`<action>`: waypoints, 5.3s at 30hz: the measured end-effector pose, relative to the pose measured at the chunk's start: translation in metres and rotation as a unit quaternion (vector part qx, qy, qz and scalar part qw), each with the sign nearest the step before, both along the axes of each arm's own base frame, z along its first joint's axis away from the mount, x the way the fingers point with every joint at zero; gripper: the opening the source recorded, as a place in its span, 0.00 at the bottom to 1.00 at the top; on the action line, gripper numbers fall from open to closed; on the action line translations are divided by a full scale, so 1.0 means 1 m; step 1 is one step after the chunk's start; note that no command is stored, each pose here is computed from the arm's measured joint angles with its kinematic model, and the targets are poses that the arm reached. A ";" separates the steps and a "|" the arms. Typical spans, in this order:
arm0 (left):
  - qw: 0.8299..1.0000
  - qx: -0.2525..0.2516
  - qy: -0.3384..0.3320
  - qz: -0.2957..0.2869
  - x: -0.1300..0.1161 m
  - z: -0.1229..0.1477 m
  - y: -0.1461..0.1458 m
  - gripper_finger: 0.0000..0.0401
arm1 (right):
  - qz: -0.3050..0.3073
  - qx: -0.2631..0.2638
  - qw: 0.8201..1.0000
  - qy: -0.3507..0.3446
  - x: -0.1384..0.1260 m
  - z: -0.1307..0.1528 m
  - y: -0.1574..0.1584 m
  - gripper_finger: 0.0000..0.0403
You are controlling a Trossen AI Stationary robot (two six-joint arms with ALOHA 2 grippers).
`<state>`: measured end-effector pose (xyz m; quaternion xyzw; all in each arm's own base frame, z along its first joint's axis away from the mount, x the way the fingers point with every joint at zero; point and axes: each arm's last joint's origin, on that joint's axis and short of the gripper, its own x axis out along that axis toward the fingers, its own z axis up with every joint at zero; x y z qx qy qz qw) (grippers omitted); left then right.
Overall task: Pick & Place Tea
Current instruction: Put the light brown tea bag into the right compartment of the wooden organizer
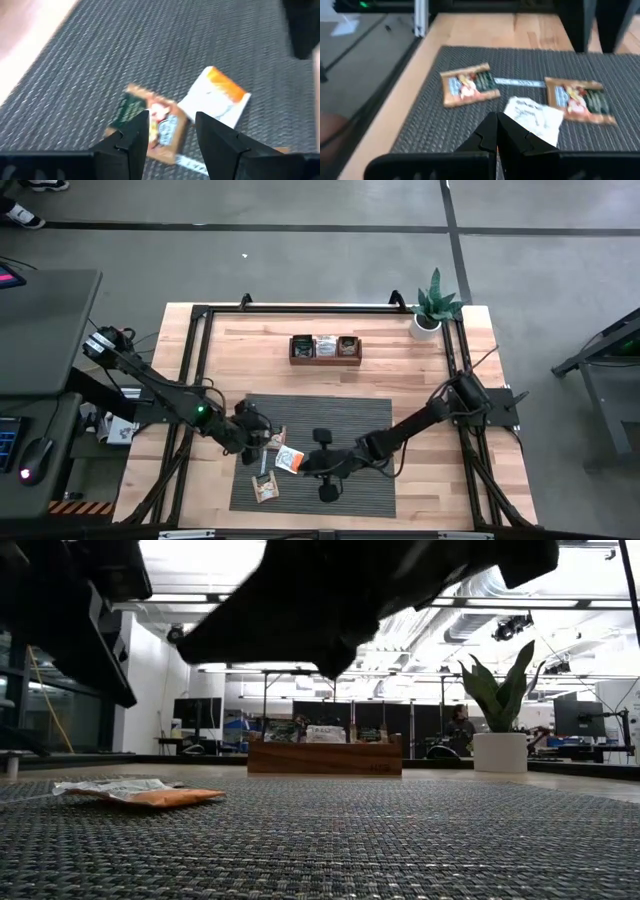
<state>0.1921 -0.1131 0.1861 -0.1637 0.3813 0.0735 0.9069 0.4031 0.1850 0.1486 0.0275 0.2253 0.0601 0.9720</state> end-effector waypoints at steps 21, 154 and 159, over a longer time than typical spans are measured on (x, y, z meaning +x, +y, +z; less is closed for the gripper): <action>0.998 -0.018 0.056 0.027 -0.008 -0.007 0.004 0.40 | 0.045 0.022 0.998 -0.030 0.038 -0.005 -0.015 0.00; 0.977 -0.170 0.110 0.069 -0.025 -0.031 -0.051 0.40 | 0.050 0.009 0.994 0.095 0.095 -0.067 0.048 0.00; 0.972 -0.200 0.103 0.066 -0.021 -0.033 -0.057 0.40 | 0.049 0.008 0.994 0.094 0.095 -0.067 0.048 0.00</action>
